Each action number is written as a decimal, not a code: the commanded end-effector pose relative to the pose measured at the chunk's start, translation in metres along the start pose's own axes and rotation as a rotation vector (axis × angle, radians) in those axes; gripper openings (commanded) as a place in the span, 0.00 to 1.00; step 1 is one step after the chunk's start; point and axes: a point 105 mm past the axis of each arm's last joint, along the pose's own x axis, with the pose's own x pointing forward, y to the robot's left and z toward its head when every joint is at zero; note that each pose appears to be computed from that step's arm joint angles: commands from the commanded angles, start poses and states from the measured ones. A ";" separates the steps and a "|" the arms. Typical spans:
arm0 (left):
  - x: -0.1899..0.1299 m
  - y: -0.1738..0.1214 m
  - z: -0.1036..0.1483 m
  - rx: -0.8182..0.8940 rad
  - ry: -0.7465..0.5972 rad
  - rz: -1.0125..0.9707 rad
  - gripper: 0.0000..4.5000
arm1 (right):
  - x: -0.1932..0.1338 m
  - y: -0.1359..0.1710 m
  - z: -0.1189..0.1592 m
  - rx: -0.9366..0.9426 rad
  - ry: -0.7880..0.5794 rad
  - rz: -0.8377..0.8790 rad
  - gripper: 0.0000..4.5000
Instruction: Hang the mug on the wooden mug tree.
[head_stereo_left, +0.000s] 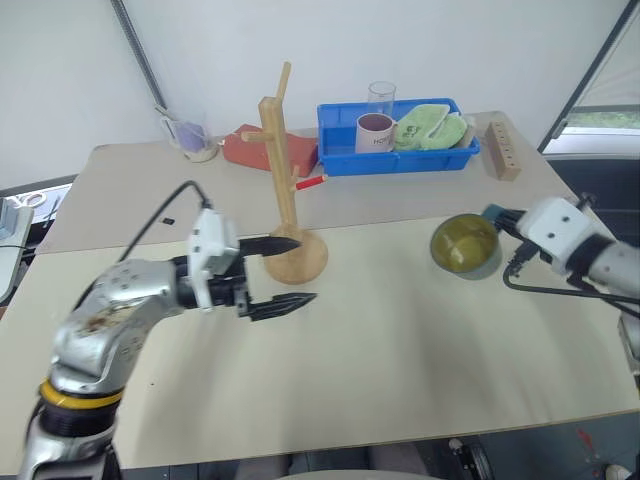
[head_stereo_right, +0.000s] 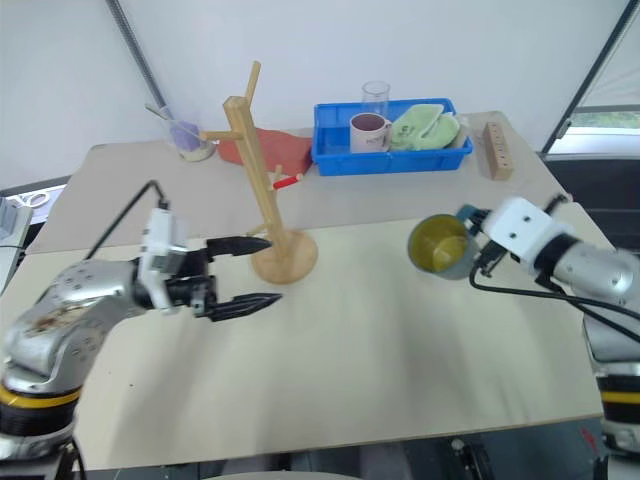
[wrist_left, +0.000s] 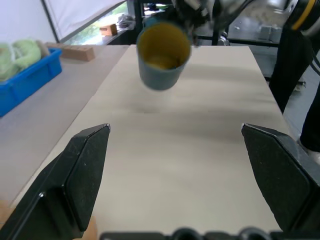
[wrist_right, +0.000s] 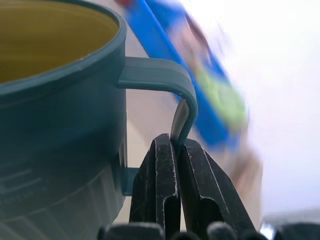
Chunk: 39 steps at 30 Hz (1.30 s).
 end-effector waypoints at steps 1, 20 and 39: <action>-0.017 0.008 0.009 0.042 -0.005 0.071 1.00 | 0.011 -0.013 0.044 -0.157 -0.116 0.092 0.01; -0.015 0.018 0.018 0.083 -0.049 0.136 1.00 | 0.099 -0.029 0.125 -0.408 -0.292 0.261 0.01; -0.018 0.026 0.032 0.075 -0.075 0.187 1.00 | 0.129 -0.024 0.156 -0.472 -0.362 0.323 0.01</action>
